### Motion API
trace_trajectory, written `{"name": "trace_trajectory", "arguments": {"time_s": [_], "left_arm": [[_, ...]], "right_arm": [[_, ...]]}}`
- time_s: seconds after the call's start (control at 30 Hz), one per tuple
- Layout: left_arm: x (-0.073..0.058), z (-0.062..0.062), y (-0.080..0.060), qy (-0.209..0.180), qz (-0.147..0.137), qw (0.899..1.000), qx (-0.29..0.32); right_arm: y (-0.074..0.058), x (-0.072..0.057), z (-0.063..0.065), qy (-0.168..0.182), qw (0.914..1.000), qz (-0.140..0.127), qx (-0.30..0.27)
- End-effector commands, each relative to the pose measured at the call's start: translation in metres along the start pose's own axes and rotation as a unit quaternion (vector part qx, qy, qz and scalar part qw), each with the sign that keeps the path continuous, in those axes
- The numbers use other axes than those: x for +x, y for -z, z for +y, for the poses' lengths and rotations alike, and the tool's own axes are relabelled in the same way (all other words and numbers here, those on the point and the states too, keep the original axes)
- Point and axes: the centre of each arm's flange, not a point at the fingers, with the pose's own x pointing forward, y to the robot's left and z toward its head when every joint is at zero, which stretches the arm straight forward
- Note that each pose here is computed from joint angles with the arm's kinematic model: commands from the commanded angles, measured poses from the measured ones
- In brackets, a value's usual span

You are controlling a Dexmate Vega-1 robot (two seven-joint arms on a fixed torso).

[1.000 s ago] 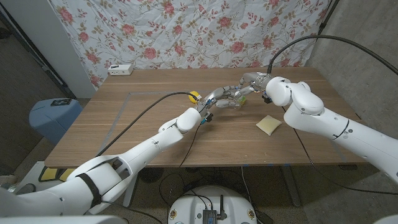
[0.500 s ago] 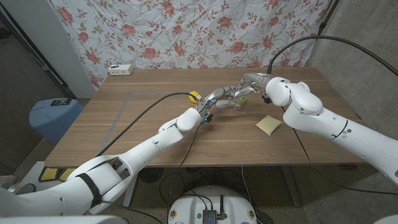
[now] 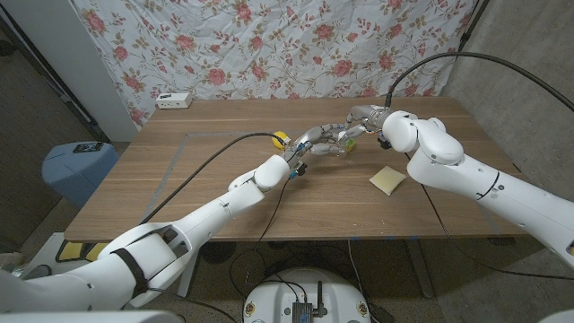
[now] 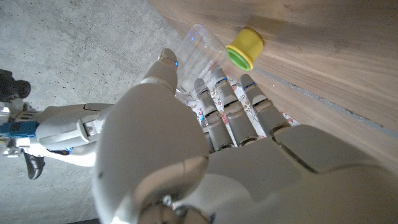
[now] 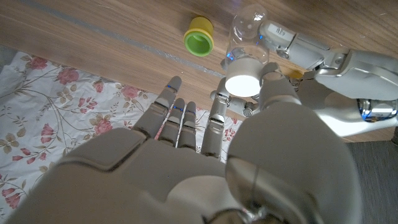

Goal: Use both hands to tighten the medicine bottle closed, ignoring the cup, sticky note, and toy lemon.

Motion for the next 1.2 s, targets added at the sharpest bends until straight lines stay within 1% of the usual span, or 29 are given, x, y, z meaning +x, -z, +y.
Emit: {"name": "trace_trajectory", "arguments": {"time_s": [0.03, 0.47, 0.97, 1.2], "left_arm": [[0.0027, -0.0005, -0.0006, 0.002, -0.004, 1.0, -0.001], [0.0028, -0.002, -0.0015, 0.005, -0.005, 1.0, -0.002], [0.0006, -0.0046, -0.0031, 0.006, -0.005, 1.0, -0.003], [-0.0016, -0.006, -0.0035, 0.004, -0.004, 1.0, -0.004]], "right_arm": [[0.0012, 0.0011, 0.0011, 0.005, 1.0, 0.002, 0.004], [0.0015, 0.0007, 0.0019, 0.01, 0.9999, 0.006, 0.004], [0.001, -0.0013, 0.0068, 0.014, 0.9997, 0.02, 0.0], [-0.0002, -0.0019, 0.0091, 0.019, 0.9996, 0.02, 0.001]]}}
